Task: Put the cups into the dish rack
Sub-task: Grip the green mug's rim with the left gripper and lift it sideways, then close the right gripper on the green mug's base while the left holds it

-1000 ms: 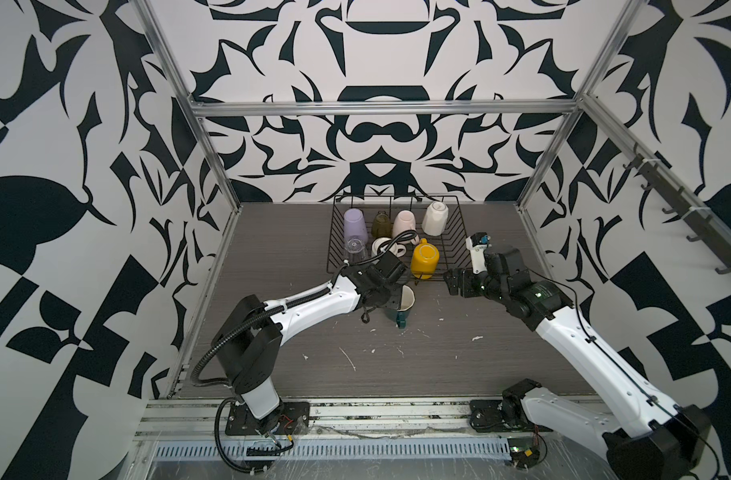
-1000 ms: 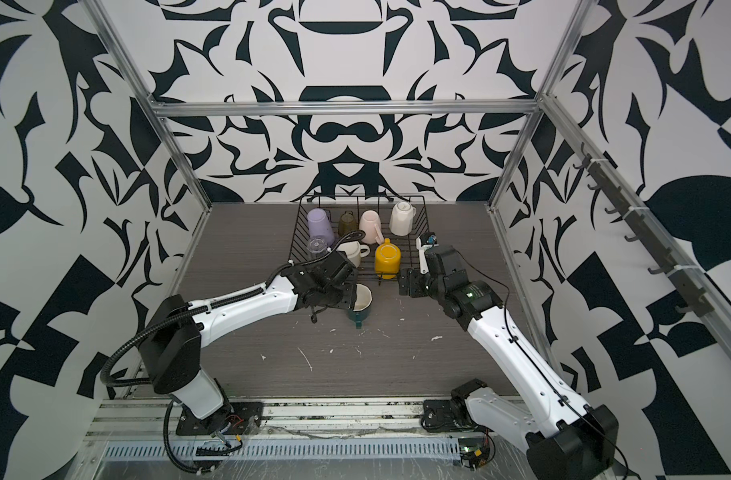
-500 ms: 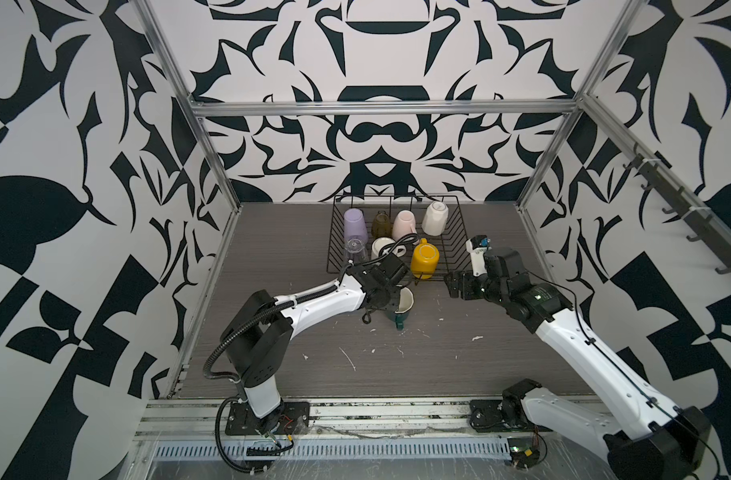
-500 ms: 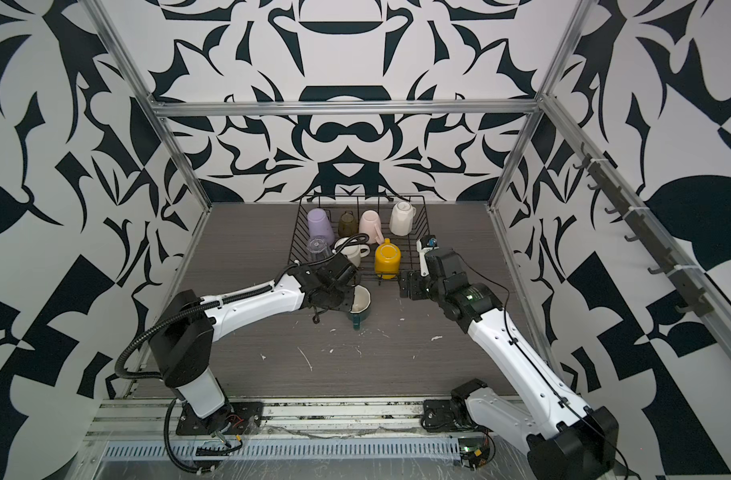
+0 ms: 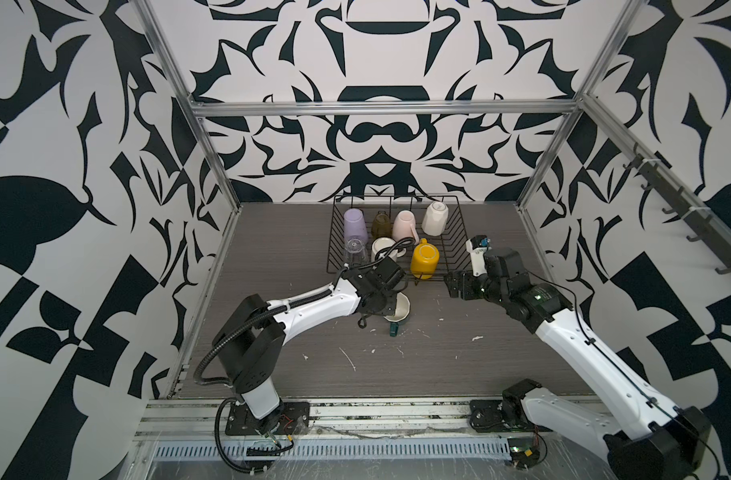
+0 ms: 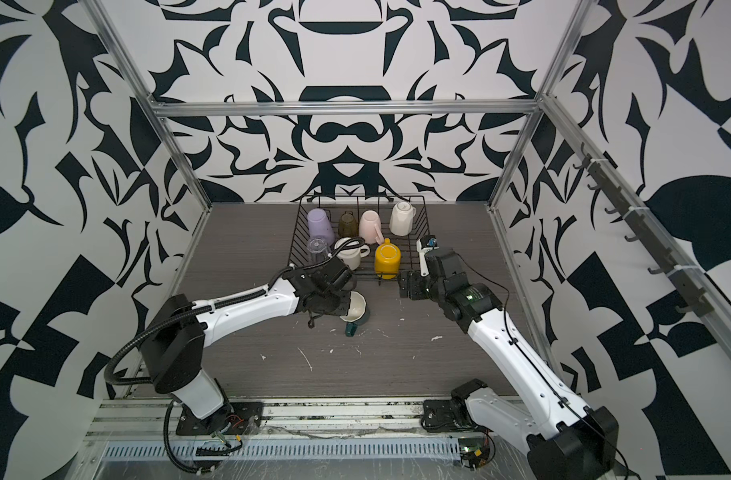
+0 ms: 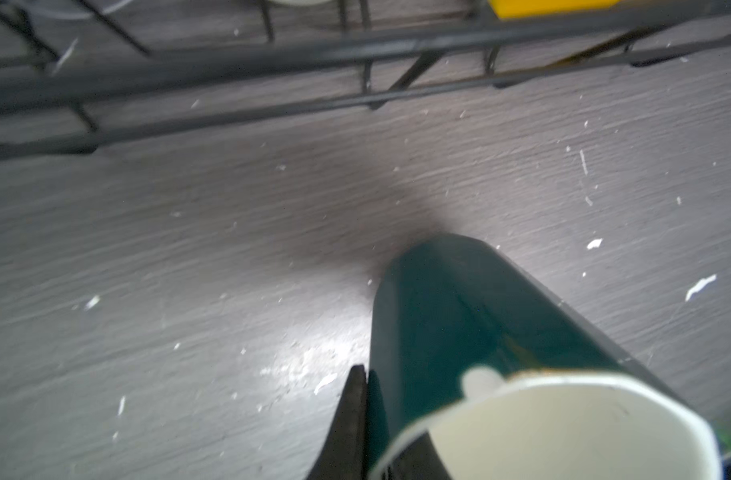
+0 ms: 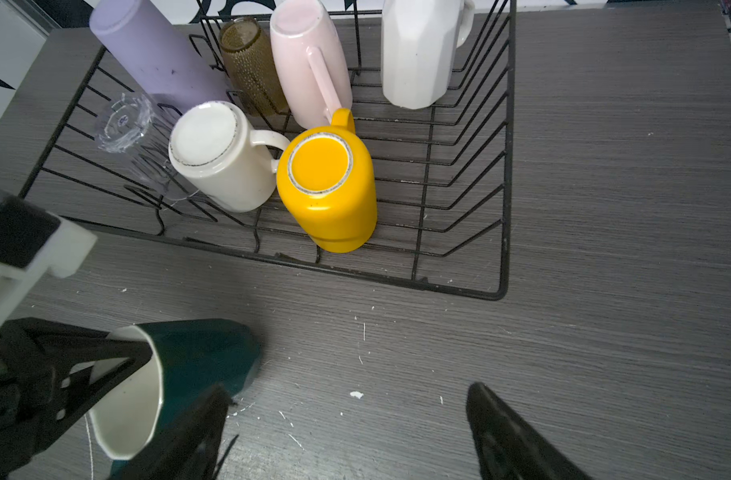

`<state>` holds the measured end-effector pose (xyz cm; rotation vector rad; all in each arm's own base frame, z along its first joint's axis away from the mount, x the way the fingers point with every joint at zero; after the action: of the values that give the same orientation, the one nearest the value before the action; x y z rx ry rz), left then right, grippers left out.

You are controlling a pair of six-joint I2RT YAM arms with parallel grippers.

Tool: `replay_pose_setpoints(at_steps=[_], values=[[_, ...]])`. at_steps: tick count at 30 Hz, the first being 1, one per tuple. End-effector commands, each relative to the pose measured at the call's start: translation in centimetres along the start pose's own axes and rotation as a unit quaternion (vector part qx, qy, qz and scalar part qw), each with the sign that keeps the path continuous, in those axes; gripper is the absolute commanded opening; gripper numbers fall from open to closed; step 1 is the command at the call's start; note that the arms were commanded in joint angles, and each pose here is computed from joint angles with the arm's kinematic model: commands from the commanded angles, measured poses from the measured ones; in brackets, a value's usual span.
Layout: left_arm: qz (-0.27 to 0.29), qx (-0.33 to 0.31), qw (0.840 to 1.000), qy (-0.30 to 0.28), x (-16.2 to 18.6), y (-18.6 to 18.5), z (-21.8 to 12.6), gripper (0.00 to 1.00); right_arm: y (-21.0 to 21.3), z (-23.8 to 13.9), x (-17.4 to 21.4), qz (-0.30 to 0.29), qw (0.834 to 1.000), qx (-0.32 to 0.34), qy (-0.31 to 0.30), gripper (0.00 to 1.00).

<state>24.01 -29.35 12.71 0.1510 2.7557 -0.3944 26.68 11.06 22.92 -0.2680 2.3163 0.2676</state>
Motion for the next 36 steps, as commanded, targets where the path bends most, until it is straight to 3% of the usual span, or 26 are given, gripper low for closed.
replay_pose_setpoints(at_steps=[1, 6, 11, 14, 19, 22, 31, 36], values=[[-0.016, 0.044, 0.998, -0.040, -0.8, -0.2, -4.3, 0.00, 0.3, -0.7, -1.5, 0.001, 1.000, -0.009, -0.029, 0.92], [-0.029, 0.157, 0.983, -0.095, -1.7, 0.5, -9.6, 0.00, 1.4, -1.8, -2.7, 0.007, 0.997, -0.048, -0.060, 0.92], [-0.046, 0.322, 0.933, -0.152, -3.0, 1.2, -15.6, 0.00, 4.4, -3.4, -4.0, -0.010, 0.982, -0.152, -0.110, 0.92], [-0.027, 0.378, 0.909, -0.173, -3.2, 1.4, -18.3, 0.00, 6.7, -5.1, -5.1, -0.023, 0.959, -0.239, -0.151, 0.92], [-0.020, 0.453, 0.876, -0.165, -3.5, 1.3, -20.1, 0.00, 10.2, -8.2, -6.5, -0.026, 0.897, -0.389, -0.207, 0.92], [-0.024, 0.497, 0.854, -0.150, -3.8, 0.8, -20.4, 0.00, 10.7, -8.5, -6.8, -0.019, 0.883, -0.413, -0.222, 0.92], [-0.028, 0.533, 0.837, -0.121, -4.0, 0.0, -19.8, 0.00, 12.0, -8.3, -7.4, -0.004, 0.848, -0.477, -0.230, 0.92], [-0.031, 0.543, 0.830, -0.122, -4.2, -0.1, -19.9, 0.00, 13.3, -8.0, -7.1, -0.018, 0.838, -0.497, -0.222, 0.92]])
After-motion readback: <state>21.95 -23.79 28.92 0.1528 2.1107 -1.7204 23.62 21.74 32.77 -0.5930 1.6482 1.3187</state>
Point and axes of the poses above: each gripper's point midway between its finger pads, its own z axis out along the fingers, its own y axis along the line the jaws close on, x = y × z, the point moved 3 cm from there along -z, back along the fingers, and after that the axes turned 7 degrees about -z, right-handed, at the moved point
